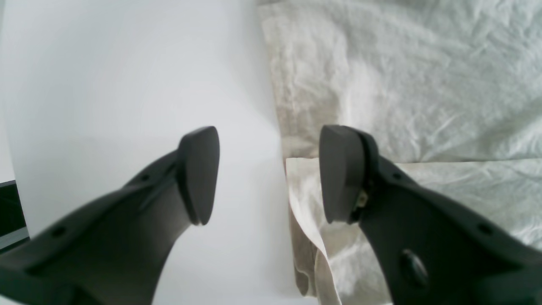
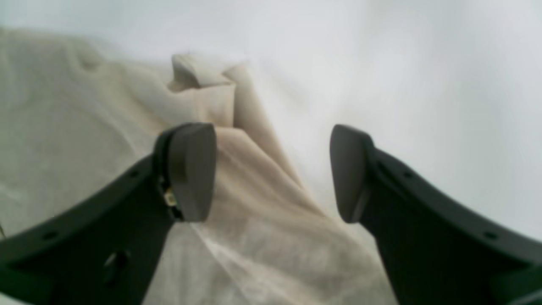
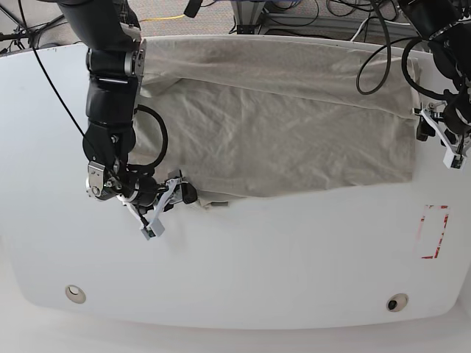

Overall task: Fold the T-shirt properly
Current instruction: 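Lower the right gripper to the shirt's hem corner and grasp it, then lower the left gripper to the opposite hem corner and grasp it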

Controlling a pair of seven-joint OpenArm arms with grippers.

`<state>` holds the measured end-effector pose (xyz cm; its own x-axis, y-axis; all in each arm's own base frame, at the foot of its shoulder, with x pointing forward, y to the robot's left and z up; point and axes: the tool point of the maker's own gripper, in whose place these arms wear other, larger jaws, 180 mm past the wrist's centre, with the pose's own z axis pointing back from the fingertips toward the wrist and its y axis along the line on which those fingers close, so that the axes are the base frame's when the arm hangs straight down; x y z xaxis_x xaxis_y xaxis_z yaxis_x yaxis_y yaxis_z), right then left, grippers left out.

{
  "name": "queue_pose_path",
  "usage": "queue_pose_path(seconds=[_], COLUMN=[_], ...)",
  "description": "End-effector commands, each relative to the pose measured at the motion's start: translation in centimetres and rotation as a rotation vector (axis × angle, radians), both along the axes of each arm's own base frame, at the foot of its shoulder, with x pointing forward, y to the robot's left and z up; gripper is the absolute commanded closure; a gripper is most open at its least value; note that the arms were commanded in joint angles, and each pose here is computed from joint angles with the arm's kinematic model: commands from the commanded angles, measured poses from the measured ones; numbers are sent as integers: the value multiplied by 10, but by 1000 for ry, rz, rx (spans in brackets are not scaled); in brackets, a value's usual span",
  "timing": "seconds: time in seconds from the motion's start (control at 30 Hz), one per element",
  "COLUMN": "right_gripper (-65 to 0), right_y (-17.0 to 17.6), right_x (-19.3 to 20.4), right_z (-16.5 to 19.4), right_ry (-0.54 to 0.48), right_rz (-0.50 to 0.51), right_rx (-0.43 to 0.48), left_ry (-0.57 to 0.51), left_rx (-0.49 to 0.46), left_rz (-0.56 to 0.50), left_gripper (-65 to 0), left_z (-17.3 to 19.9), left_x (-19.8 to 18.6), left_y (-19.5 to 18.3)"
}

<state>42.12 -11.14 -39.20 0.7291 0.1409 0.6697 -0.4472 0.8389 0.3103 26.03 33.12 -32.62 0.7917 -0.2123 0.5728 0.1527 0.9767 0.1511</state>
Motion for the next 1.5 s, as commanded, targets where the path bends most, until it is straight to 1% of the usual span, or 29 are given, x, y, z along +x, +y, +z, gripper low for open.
queue_pose_path(seconds=[0.0,0.17,0.23,0.3,0.37,0.43,0.5,0.57,0.67,0.97,1.1,1.3,1.47], right_gripper=[-393,-393,-393,-393,-393,-393,-393,-393,-393,-393,-393,-393,-393], right_y=[6,9,10,12,18,31,37,41,44,52,48,49,49], right_x=[17,20,20,20,19,17,15,14,11,13,16,15,14], right_z=[11,0,0,0,0,-1,-2,-3,-5,-2,5,4,3], right_ry=[-45,-11,-11,-11,-9,-4,-1,1,13,9,-18,-13,-6], right_rz=[-21,-43,-41,-40,-30,-1,21,34,45,55,53,60,62], right_rx=[59,98,101,104,109,109,103,101,95,103,94,90,84], left_ry=[-43,-61,-100,-138,-186,-226,-260,-261,-247,-237,-212,-190,-146], left_rx=[18,17,17,39,39,31,42,39,-5,-112,-153,-218,-274], left_rz=[-6,-6,-10,-14,38,85,148,189,242,285,299,309,271], left_gripper=[-344,-344,-344,-347,-350,-350,-351,-351,-351,-351,-351,-351,-349], left_z=[13,17,21,26,28,25,25,20,5,-26,-37,-50,-67], left_x=[8,11,17,23,30,39,48,53,62,78,82,94,97], left_y=[4,4,4,5,7,6,16,23,31,32,31,20,6])
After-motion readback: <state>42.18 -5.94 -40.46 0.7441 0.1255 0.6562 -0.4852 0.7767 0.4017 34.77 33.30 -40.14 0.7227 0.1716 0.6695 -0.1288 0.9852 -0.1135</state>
